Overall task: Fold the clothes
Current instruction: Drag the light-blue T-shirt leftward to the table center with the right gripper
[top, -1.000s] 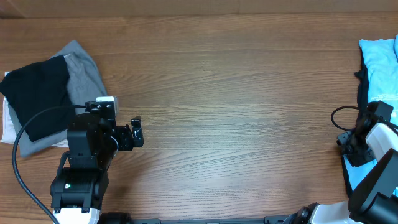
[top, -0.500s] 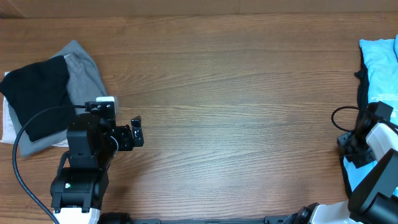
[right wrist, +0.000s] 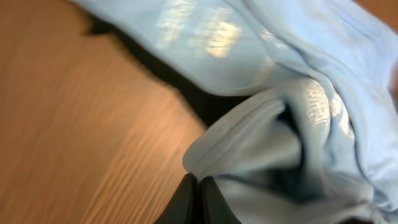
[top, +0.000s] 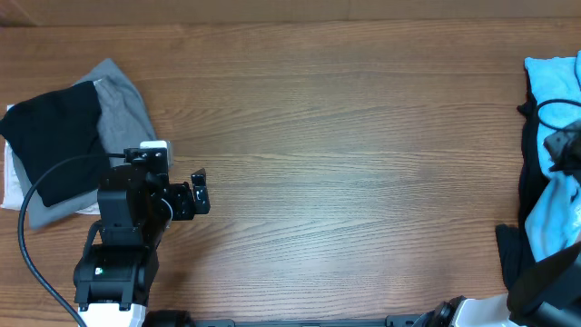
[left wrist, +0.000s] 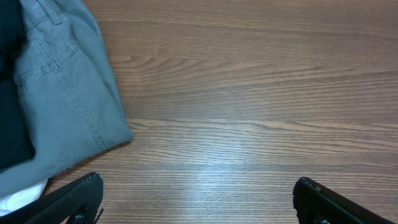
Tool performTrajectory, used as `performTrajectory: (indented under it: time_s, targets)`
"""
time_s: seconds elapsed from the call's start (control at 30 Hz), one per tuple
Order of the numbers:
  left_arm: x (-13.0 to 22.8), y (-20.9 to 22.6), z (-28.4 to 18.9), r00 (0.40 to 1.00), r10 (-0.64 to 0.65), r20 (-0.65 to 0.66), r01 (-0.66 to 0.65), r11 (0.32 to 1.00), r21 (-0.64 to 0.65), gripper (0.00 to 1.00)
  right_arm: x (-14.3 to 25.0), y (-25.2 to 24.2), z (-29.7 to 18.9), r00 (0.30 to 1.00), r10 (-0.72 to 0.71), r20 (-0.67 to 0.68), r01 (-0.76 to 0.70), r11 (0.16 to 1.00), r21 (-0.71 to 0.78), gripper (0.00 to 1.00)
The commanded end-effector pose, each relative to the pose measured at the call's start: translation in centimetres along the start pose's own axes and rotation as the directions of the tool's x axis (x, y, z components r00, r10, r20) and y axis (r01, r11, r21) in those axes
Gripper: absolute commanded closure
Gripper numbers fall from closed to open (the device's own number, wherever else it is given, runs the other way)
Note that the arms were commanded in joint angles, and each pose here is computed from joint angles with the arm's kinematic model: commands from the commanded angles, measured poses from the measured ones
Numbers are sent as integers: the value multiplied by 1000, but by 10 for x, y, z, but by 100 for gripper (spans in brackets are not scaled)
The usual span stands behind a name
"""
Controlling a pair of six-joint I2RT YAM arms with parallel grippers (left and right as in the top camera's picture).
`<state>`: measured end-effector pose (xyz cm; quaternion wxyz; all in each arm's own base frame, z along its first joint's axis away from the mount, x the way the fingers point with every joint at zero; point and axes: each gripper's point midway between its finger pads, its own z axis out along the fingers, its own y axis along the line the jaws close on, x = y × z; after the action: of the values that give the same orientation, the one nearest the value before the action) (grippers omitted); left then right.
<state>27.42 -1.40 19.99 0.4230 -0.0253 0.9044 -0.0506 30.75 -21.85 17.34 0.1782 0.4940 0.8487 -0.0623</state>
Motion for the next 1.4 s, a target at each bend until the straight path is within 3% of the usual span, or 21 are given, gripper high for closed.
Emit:
performTrajectory:
  time_s: [0.0, 0.07, 0.1, 0.17, 0.5, 0.87, 0.93, 1.13, 1.17, 1.2, 1.3, 1.37]
  targets:
    - [-12, -4, -6, 999, 14, 35, -14, 1000, 15, 0, 7, 65, -45, 955, -295, 37, 290, 895, -339, 96]
    - [-12, -4, -6, 999, 14, 34, -14, 1000, 15, 0, 24, 100, -75, 895, -437, 90, 419, 755, -505, 96]
    - [-12, -4, -6, 999, 14, 35, -14, 1000, 15, 0, 45, 125, -103, 829, -539, 149, 507, 611, -608, 96]
    - [-12, -4, -6, 999, 14, 35, -14, 1000, 15, 0, 76, 148, -131, 739, -639, 212, 590, 463, -662, 96]
    - [-12, -4, -6, 999, 13, 35, -14, 1000, 15, 0, 215, 214, -170, 479, -841, 250, 673, 170, -720, 96]
    - [-13, -5, -6, 999, 13, 35, -14, 1000, 16, 0, 306, 290, -196, 314, -823, 474, 718, -121, -685, 96]
    - [-13, -5, -6, 999, 13, 35, -14, 1000, 16, 0, 319, 307, -193, 302, -808, 505, 716, -157, -680, 96]
    - [-13, -5, -6, 999, 13, 37, -14, 1000, 16, 0, 337, 358, -192, 353, -729, 586, 706, -204, -679, 95]
    - [-13, -5, -6, 999, 13, 38, -14, 1000, 16, 0, 334, 365, -195, 361, -705, 610, 715, -211, -666, 74]
    - [-14, -5, -6, 999, 13, 39, -14, 1000, 16, 0, 330, 369, -196, 368, -692, 621, 726, -204, -657, 62]
    - [-14, -5, -6, 999, 14, 41, -14, 1000, 16, 0, 282, 371, -185, 449, -671, 589, 795, 0, -606, 18]
    - [-14, -5, -6, 999, 13, 42, -14, 1000, 17, 0, 245, 358, -171, 527, -668, 525, 800, 182, -571, 4]
